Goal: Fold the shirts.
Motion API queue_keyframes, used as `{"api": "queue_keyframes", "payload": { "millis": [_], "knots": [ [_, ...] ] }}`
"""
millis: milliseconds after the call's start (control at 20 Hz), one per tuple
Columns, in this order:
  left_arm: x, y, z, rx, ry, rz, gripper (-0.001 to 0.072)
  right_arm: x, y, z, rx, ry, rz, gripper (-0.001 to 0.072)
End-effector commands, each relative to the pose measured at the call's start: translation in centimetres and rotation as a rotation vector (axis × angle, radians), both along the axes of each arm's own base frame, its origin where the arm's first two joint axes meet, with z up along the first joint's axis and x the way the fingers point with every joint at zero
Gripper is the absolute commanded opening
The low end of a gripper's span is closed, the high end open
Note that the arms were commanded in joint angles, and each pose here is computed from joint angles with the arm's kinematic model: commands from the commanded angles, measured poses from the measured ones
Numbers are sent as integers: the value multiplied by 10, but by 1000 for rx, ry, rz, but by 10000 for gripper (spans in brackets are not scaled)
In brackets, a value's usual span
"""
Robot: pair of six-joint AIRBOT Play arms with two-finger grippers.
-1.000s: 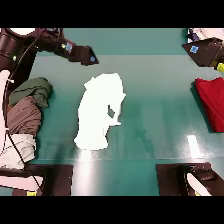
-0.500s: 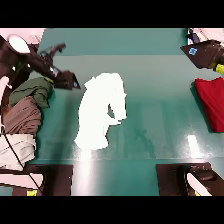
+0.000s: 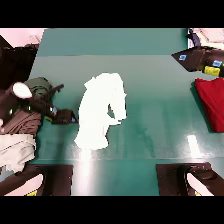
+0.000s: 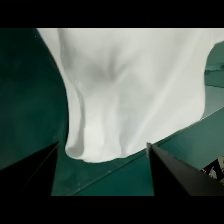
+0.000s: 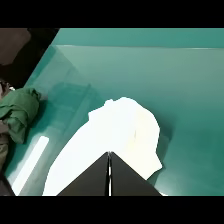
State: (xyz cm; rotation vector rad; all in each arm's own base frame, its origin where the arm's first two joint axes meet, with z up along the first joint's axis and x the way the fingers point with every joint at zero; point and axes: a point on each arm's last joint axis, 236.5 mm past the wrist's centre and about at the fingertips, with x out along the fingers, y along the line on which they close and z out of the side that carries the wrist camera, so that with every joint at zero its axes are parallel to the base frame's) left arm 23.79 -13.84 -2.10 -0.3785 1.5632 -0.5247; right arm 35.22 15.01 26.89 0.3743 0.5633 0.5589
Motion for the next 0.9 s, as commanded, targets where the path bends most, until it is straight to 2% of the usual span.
{"api": "queue_keyframes", "payload": {
  "millis": [0, 150, 500, 550, 600, 650, 700, 750, 800, 850],
  "knots": [
    [-43, 1, -26, -1, 47, 70, 639, 3, 4, -6, 2, 21, 11, 16],
    [-54, -10, -39, -43, 80, 101, 639, 1, 12, -4, 6, 9, 29, 16],
    [-53, -26, -52, -16, 15, 66, 637, 0, 19, -1, 7, -8, 39, 16],
    [-53, -26, -52, -16, 15, 66, 468, 0, 19, -1, 7, -8, 38, 17],
    [-53, -27, -52, -17, 15, 61, 205, 0, 19, -1, 7, -8, 38, 16],
    [-53, -27, -51, -17, 14, 62, 113, 0, 19, -1, 7, -8, 38, 16],
    [-53, -27, -51, -19, 15, 63, 114, 0, 19, -1, 7, -7, 39, 17],
    [-53, -27, -51, -19, 14, 63, 89, 0, 19, -2, 5, -4, 42, 16],
    [-51, -25, -49, -9, -6, 38, 22, -1, 19, -3, 2, 3, 46, 17],
    [-44, -18, -45, 27, -34, 7, 22, -2, 20, -7, -2, 16, 52, 16]
  ]
}}
